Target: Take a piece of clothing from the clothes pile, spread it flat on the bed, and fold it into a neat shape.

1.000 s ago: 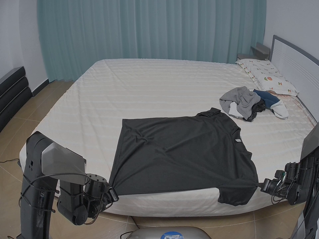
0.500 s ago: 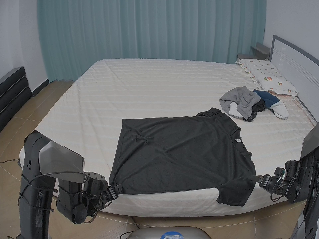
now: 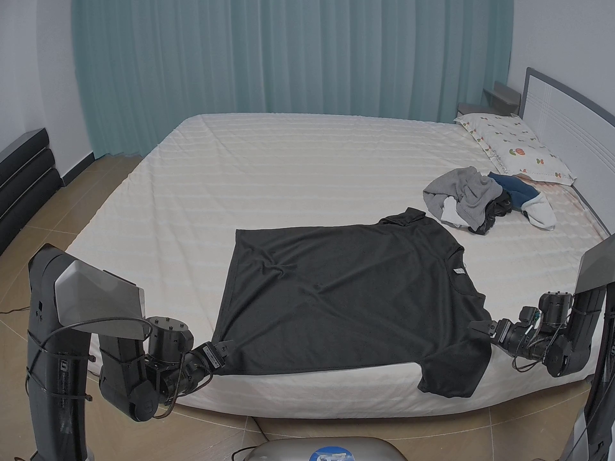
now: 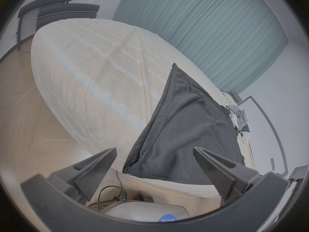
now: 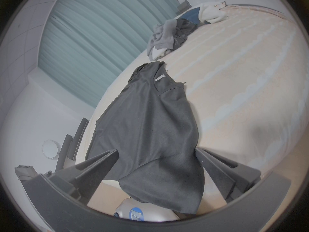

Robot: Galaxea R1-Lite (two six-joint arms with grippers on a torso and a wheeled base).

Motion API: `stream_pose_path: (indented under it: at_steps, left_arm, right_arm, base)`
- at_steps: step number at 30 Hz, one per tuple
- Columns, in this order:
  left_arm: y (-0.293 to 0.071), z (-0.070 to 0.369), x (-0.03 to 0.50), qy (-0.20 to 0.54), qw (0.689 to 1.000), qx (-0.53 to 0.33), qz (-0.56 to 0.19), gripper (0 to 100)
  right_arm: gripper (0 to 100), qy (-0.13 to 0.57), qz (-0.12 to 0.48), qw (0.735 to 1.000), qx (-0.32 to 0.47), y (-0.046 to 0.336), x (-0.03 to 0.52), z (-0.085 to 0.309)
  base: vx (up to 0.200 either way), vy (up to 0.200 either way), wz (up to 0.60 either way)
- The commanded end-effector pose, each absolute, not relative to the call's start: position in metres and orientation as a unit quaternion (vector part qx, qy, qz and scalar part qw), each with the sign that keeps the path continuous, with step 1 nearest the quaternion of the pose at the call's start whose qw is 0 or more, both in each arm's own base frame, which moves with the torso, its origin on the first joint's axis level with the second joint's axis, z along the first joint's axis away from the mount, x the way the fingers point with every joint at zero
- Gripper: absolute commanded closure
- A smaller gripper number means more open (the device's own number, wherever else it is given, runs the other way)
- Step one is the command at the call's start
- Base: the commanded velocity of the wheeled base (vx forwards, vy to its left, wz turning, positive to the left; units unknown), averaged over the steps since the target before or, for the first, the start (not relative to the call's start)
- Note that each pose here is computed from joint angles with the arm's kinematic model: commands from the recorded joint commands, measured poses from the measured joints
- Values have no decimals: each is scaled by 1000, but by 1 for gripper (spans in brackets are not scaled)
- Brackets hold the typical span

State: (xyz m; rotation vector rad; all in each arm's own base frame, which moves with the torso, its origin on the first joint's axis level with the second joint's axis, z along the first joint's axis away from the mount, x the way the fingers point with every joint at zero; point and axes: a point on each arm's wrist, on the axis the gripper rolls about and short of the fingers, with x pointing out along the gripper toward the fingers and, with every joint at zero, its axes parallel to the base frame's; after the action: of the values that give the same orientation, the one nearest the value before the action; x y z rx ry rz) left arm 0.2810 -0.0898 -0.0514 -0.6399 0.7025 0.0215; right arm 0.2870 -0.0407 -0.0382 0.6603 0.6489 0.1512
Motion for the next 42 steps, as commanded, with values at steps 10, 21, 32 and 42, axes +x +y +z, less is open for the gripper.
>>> stream_pose_path:
  at_steps: [10, 21, 32, 42]
  left_arm:
    - [-90, -49, 289, 325, 888, -324, 8, 0]
    - [-91, -51, 289, 326, 889, -322, 9, 0]
    - [-91, -52, 289, 328, 888, -321, 10, 0]
    - [-92, -52, 289, 328, 888, -321, 9, 0]
  right_arm:
    - [0, 296, 43, 898, 322, -72, 324, -19]
    - [0, 330, 47, 887, 321, -65, 325, -45]
    - [100, 284, 50, 905, 313, -73, 353, -44]
    - [100, 189, 56, 926, 321, -69, 365, -53]
  base:
    - [0, 0, 0]
    - [0, 0, 0]
    - [0, 0, 0]
    - [0, 0, 0]
